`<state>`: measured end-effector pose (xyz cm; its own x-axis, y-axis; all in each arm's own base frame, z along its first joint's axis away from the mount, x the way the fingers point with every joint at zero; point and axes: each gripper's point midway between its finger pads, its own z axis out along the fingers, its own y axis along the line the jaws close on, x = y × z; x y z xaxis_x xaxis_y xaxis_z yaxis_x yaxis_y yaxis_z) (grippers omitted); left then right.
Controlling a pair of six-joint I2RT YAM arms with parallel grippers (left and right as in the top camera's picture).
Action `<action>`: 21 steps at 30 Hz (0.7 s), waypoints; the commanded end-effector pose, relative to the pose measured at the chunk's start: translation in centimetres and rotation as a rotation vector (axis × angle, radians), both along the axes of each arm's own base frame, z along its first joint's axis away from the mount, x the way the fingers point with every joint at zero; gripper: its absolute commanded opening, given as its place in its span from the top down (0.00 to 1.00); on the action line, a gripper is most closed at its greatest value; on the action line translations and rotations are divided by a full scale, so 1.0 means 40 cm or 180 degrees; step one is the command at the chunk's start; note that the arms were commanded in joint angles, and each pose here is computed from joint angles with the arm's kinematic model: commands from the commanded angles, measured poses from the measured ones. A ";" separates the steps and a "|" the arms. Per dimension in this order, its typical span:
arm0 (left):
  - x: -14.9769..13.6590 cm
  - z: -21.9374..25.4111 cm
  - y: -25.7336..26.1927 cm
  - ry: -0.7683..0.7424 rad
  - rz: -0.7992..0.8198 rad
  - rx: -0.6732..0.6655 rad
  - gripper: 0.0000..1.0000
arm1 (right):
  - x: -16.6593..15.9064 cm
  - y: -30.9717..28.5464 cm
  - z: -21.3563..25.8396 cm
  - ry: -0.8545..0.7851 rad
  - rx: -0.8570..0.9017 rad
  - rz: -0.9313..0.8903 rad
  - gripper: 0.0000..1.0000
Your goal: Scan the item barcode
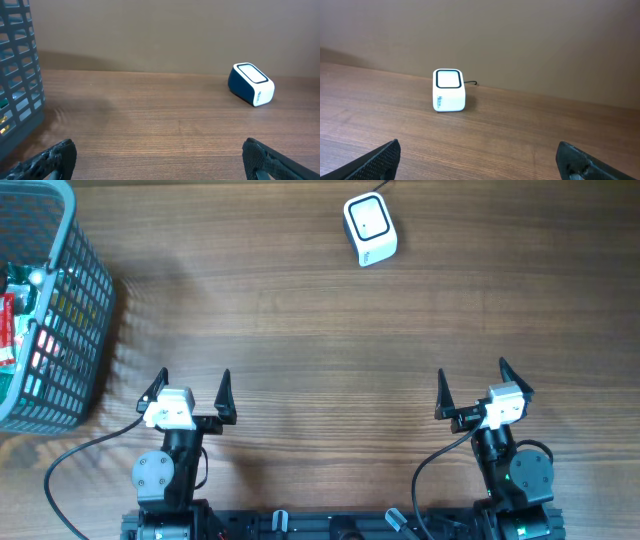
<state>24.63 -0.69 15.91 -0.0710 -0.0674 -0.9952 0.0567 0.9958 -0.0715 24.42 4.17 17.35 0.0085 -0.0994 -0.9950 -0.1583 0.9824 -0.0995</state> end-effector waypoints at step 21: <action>0.001 0.035 0.003 -0.0191 0.0012 0.0058 0.00 | 0.001 -0.003 -0.001 0.0002 -0.0018 -0.0019 0.00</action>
<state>24.68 -0.69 16.62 -0.0410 -0.0664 -0.9970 0.0588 0.9959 -0.0687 24.42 4.17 17.35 0.0085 -0.0994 -0.9950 -0.1583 0.9824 -0.0995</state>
